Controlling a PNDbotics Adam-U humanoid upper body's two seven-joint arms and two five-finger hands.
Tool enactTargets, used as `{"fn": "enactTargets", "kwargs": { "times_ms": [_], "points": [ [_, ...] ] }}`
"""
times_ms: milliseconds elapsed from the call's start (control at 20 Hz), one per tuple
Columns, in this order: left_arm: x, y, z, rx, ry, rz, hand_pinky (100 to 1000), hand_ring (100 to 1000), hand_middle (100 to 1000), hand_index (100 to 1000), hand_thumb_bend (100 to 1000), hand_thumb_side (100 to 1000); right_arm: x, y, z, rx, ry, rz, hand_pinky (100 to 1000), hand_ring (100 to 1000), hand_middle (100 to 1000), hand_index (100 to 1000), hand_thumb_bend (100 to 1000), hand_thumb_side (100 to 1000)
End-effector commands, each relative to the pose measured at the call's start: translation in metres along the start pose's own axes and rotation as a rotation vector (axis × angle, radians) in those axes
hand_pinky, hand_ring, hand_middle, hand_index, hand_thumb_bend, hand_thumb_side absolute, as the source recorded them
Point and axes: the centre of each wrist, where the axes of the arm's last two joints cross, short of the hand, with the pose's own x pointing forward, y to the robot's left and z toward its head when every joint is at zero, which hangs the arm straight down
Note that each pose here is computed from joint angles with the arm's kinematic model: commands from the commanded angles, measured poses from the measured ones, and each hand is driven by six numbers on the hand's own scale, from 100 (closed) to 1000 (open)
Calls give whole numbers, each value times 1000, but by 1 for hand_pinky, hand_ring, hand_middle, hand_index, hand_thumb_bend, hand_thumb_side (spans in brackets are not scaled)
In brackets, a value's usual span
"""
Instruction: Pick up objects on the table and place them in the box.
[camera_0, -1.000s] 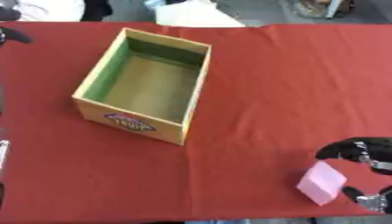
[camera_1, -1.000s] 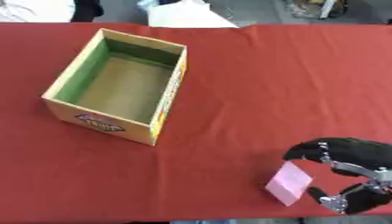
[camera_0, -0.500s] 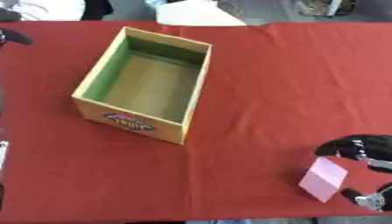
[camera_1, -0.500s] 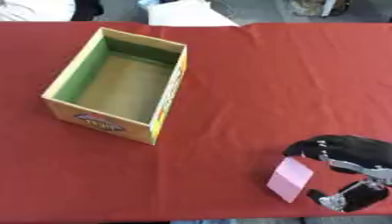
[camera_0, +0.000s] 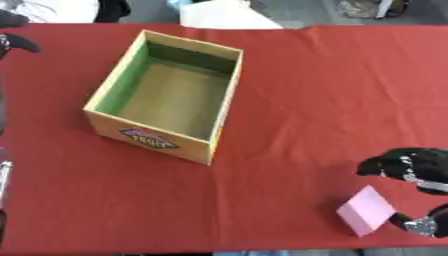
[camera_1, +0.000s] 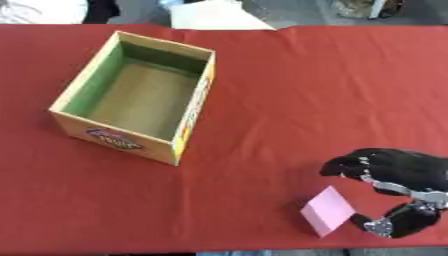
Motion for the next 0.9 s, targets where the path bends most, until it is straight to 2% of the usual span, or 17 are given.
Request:
{"fn": "enactTargets", "kwargs": {
  "times_ms": [50, 400, 650, 900],
  "points": [
    [6, 1, -6, -20, -32, -10, 529, 673, 584, 761, 100, 746, -1, -14, 9, -21, 17, 65, 911, 899, 909, 970, 274, 271],
    [6, 1, -6, -31, -25, -13, 528, 673, 584, 761, 100, 746, 2, -16, 12, -25, 5, 78, 909, 894, 902, 966, 272, 277],
    [6, 1, -5, -42, -24, -16, 527, 673, 583, 760, 100, 744, 4, -11, 9, 47, -51, 28, 912, 886, 892, 972, 224, 306],
    [5, 0, -5, -43, -20, -15, 527, 672, 583, 759, 100, 745, 7, -17, 6, 93, -104, -1, 912, 885, 890, 971, 217, 314]
  ]
}}
